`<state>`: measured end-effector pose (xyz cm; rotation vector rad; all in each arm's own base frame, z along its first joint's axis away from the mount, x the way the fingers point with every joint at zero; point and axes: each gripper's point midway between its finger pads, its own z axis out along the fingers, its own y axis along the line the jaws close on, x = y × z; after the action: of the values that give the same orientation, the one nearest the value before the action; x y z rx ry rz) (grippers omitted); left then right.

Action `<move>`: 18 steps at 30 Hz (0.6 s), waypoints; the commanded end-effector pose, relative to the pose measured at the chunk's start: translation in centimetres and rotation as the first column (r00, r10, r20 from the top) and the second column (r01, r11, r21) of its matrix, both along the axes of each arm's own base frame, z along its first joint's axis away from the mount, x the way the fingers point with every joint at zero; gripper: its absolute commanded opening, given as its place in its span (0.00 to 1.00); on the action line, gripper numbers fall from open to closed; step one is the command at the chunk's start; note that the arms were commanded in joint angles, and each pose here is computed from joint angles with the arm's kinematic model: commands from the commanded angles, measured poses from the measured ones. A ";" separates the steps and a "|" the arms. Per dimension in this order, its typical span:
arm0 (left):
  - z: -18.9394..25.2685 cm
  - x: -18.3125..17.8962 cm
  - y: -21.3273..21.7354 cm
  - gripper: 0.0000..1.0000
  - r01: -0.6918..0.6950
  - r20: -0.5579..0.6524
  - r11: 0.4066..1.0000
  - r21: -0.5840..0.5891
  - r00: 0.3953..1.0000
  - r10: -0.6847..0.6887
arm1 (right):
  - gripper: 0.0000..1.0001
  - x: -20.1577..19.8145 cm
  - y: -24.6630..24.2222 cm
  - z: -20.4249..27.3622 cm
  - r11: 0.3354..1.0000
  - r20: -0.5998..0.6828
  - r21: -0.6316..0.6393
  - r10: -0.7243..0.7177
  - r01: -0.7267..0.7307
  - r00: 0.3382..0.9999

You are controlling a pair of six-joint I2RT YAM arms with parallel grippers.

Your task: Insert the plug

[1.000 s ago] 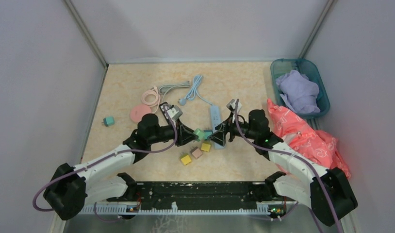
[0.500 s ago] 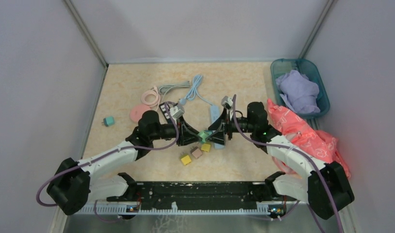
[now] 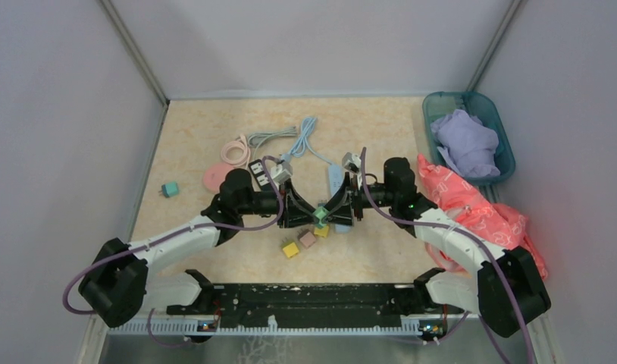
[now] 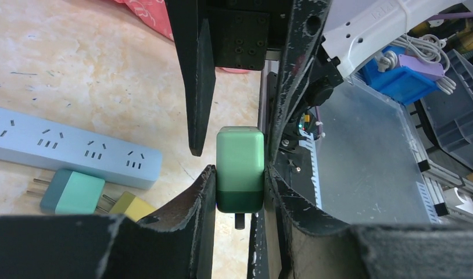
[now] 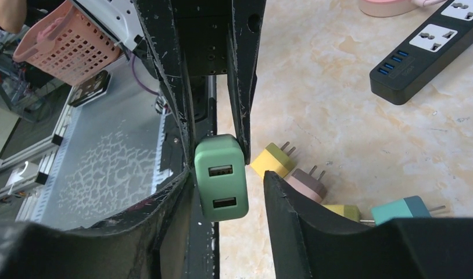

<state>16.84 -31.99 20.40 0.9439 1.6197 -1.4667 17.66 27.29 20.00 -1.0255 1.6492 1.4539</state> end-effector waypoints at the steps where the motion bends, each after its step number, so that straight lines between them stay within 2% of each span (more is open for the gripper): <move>1: 2.6 0.1 -0.5 0.08 0.045 0.060 0.997 -0.063 0.997 -0.041 | 0.43 0.3 0.4 2.9 0.997 0.108 0.055 0.045 -0.051 0.993; 4: 2.6 0.1 -0.6 0.09 0.048 0.058 0.997 -0.066 0.997 -0.044 | 0.32 0.1 0.5 2.9 0.997 0.108 0.055 0.056 -0.062 0.993; 10: 2.5 0.4 -0.7 0.15 0.039 0.051 0.997 -0.062 0.998 -0.036 | 0.01 0.3 0.6 2.9 0.997 0.110 0.053 0.047 -0.053 0.993; 15: 2.5 1.4 -0.2 0.30 -0.052 0.070 0.998 -0.045 0.996 0.055 | 0.00 1.5 0.3 2.6 0.999 0.120 0.018 -0.040 0.038 0.992; 18: 2.4 2.2 0.2 0.49 -0.116 0.072 0.993 -0.034 0.990 0.118 | 0.00 2.1 0.1 2.6 0.996 0.131 0.005 -0.088 0.088 0.987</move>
<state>17.38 -32.05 20.74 0.9224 1.6263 -1.4578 17.74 27.34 20.14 -1.0452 1.6445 1.4396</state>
